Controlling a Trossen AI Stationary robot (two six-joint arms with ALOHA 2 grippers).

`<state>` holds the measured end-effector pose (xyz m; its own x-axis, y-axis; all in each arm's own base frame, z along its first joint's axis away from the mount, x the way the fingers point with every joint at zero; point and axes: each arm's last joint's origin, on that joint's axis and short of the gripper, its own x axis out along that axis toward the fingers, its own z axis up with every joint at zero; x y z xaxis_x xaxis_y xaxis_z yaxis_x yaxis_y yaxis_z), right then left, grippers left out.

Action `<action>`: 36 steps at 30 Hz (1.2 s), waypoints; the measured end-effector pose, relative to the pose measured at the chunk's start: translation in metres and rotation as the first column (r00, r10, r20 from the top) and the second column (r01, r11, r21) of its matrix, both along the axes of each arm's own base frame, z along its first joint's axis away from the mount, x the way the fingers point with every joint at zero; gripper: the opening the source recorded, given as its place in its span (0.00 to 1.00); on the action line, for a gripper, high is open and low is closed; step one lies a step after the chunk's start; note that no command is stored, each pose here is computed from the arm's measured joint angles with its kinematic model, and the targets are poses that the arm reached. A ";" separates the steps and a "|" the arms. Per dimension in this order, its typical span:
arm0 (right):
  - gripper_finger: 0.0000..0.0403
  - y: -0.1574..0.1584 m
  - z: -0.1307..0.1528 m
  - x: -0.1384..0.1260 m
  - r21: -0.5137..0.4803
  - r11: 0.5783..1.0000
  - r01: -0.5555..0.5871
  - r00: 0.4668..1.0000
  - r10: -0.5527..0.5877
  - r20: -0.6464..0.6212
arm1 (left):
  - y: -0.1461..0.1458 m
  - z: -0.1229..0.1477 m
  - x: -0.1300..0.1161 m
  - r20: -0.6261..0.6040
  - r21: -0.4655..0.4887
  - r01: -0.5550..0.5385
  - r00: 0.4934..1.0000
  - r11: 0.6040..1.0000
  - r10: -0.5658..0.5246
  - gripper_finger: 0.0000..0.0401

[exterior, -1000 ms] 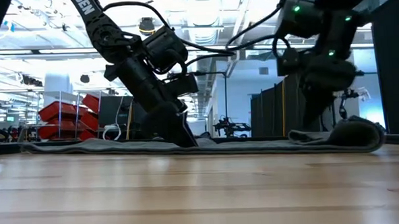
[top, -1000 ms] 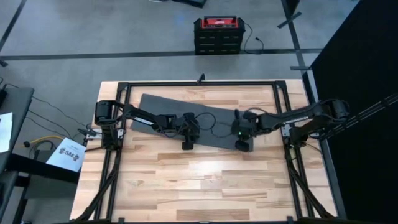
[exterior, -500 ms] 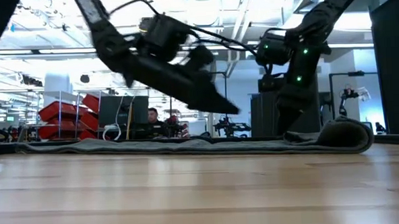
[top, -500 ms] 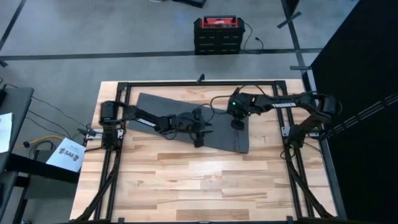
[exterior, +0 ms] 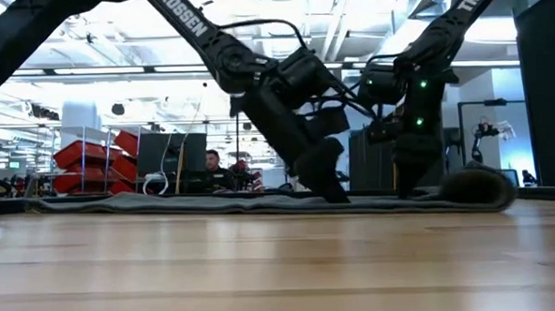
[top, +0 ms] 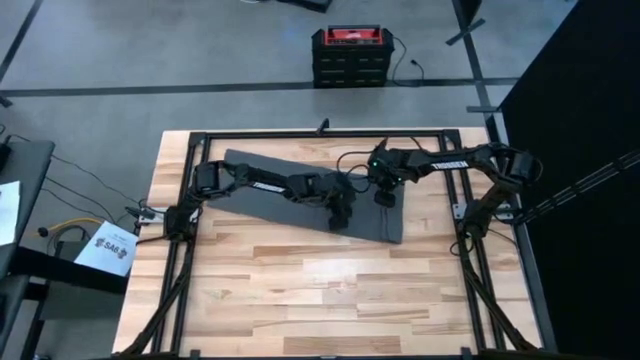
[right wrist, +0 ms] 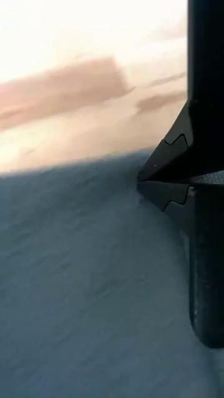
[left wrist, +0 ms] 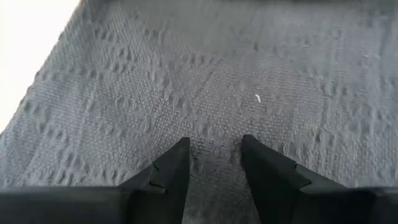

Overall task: Roll towel
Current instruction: Roll the gray towel

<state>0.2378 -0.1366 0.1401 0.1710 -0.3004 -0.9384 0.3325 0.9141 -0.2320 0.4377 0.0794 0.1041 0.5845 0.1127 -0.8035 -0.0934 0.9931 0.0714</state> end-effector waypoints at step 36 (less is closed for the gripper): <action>0.00 0.154 0.032 -0.045 0.283 0.958 -0.047 0.989 0.005 0.147 | -0.055 0.038 0.013 0.205 0.001 0.088 0.975 0.996 -0.086 0.33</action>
